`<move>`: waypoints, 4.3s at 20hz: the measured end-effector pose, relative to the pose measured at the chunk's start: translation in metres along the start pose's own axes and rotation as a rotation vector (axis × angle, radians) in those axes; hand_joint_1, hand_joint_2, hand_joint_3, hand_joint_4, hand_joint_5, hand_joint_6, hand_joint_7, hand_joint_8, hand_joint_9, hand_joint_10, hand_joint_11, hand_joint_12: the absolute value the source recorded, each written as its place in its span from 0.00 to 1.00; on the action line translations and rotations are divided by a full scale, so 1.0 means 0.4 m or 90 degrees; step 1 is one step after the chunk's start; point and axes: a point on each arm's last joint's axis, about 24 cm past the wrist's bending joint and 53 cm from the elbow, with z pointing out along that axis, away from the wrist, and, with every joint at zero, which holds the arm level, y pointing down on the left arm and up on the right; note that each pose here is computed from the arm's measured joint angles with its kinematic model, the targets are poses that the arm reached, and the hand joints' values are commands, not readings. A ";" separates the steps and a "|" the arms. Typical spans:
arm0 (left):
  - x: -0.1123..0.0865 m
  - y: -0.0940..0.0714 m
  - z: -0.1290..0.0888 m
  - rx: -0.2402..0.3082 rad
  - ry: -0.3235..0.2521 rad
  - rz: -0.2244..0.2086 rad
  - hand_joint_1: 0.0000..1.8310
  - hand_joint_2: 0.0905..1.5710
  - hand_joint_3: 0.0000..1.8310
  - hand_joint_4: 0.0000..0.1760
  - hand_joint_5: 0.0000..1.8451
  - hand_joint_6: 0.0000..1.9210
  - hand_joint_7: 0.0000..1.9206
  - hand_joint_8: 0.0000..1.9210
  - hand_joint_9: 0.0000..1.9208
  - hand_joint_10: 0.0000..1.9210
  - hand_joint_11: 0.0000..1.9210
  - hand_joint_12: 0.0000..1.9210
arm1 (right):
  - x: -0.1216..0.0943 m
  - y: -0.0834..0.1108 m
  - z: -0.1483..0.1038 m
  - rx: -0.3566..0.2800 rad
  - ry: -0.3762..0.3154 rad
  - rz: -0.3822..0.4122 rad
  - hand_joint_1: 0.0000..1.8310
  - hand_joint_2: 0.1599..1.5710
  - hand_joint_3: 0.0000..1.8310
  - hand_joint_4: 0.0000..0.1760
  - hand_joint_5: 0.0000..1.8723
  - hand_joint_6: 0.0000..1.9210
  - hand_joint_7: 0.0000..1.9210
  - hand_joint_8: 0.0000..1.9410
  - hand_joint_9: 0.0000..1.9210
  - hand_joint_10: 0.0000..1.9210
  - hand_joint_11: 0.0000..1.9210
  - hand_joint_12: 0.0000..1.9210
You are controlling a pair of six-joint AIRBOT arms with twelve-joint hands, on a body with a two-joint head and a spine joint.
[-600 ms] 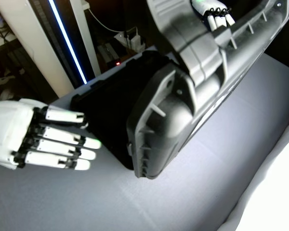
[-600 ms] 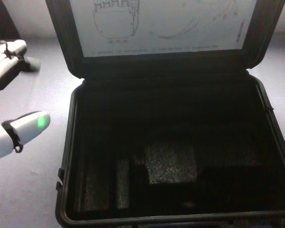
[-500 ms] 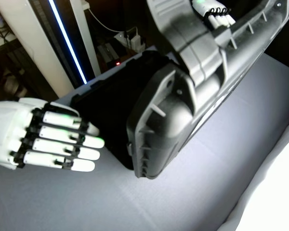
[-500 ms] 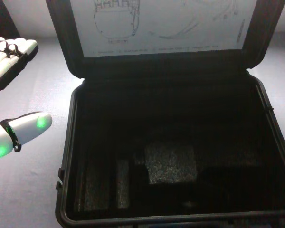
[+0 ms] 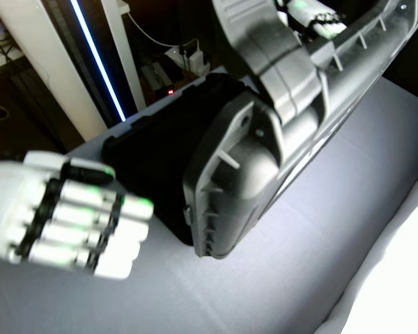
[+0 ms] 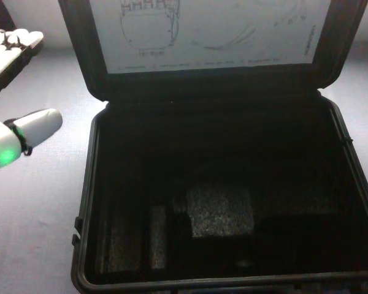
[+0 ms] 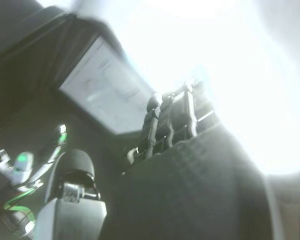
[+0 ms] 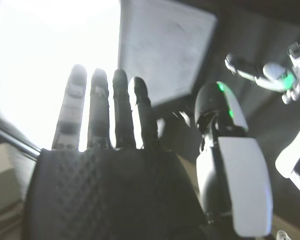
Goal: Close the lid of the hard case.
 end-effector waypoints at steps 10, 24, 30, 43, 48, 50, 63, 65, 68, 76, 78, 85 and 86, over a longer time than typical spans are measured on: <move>-0.032 0.043 0.159 -0.025 0.004 0.007 0.00 0.73 0.00 0.00 0.00 0.00 0.00 0.00 0.00 0.00 0.01 0.02 | -0.052 -0.003 0.173 -0.001 -0.016 -0.020 0.00 0.82 0.01 0.00 0.05 0.00 0.04 0.00 0.02 0.00 0.02 0.01; 0.034 -0.089 0.229 0.057 0.084 0.058 0.00 0.74 0.00 0.00 0.00 0.00 0.01 0.00 0.01 0.00 0.02 0.03 | -0.019 0.057 0.208 -0.032 0.018 -0.030 0.01 0.82 0.00 0.00 0.06 0.00 0.05 0.00 0.04 0.00 0.04 0.03; 0.020 -0.107 0.163 0.076 0.080 0.063 0.00 0.77 0.01 0.00 0.00 0.00 0.04 0.00 0.06 0.00 0.06 0.06 | -0.002 0.135 0.134 -0.099 0.014 -0.002 0.04 0.78 0.00 0.09 0.07 0.00 0.05 0.00 0.04 0.00 0.04 0.03; 0.036 -0.117 0.098 0.085 0.097 0.065 0.05 0.88 0.00 0.00 0.00 0.00 0.02 0.00 0.04 0.00 0.00 0.09 | 0.020 0.169 0.054 -0.134 0.018 0.015 0.06 0.84 0.00 0.03 0.05 0.00 0.04 0.00 0.03 0.00 0.02 0.02; 0.044 -0.121 0.042 0.084 0.118 0.068 0.00 0.79 0.00 0.00 0.00 0.00 0.03 0.00 0.04 0.00 0.00 0.09 | 0.044 0.164 0.028 -0.127 0.036 0.021 0.11 0.84 0.00 0.00 0.05 0.00 0.04 0.00 0.01 0.00 0.00 0.00; 0.043 -0.127 0.020 0.087 0.121 0.069 0.00 0.78 0.00 0.00 0.00 0.00 0.03 0.00 0.04 0.00 0.00 0.07 | 0.049 0.168 0.014 -0.129 0.044 0.018 0.14 0.85 0.00 0.00 0.06 0.00 0.05 0.00 0.02 0.00 0.01 0.00; 0.047 -0.082 -0.065 0.044 0.135 0.056 0.00 0.79 0.00 0.00 0.00 0.00 0.01 0.00 0.02 0.00 0.00 0.13 | 0.078 0.163 -0.026 -0.121 0.067 0.022 0.11 0.84 0.00 0.00 0.06 0.00 0.04 0.00 0.03 0.00 0.04 0.01; 0.042 -0.074 -0.069 0.037 0.130 0.054 0.00 0.79 0.00 0.00 0.00 0.00 0.01 0.00 0.02 0.00 0.00 0.12 | 0.089 0.157 -0.028 -0.116 0.074 0.024 0.11 0.83 0.00 0.00 0.05 0.00 0.04 0.00 0.03 0.00 0.04 0.01; 0.040 -0.069 -0.075 0.034 0.128 0.055 0.00 0.79 0.00 0.00 0.00 0.00 0.01 0.00 0.02 0.00 0.00 0.13 | 0.090 0.139 -0.032 -0.099 0.072 0.028 0.11 0.83 0.00 0.00 0.05 0.00 0.04 0.00 0.03 0.00 0.04 0.01; 0.038 -0.043 -0.098 0.009 0.126 0.046 0.00 0.79 0.00 0.00 0.00 0.00 0.00 0.00 0.02 0.00 0.00 0.15 | 0.106 0.105 -0.061 -0.068 0.090 0.028 0.17 0.86 0.00 0.00 0.04 0.00 0.04 0.00 0.02 0.00 0.03 0.00; 0.040 -0.041 -0.103 0.006 0.132 0.048 0.00 0.79 0.00 0.00 0.00 0.00 0.01 0.00 0.02 0.00 0.00 0.14 | 0.091 0.083 -0.075 -0.043 0.093 0.017 0.17 0.85 0.00 0.00 0.04 0.00 0.05 0.00 0.02 0.00 0.03 0.00; -0.029 -0.005 -0.121 -0.026 0.059 0.043 0.00 0.79 0.00 0.00 0.00 0.00 0.03 0.00 0.04 0.00 0.00 0.12 | 0.047 0.075 -0.074 -0.037 0.058 0.014 0.15 0.83 0.00 0.00 0.04 0.00 0.03 0.00 0.02 0.00 0.03 0.00; -0.031 -0.011 -0.120 -0.017 0.046 0.036 0.00 0.80 0.00 0.00 0.00 0.00 0.03 0.00 0.04 0.00 0.00 0.15 | 0.042 0.076 -0.071 -0.045 0.050 0.014 0.15 0.84 0.00 0.00 0.04 0.00 0.03 0.00 0.02 0.00 0.03 0.00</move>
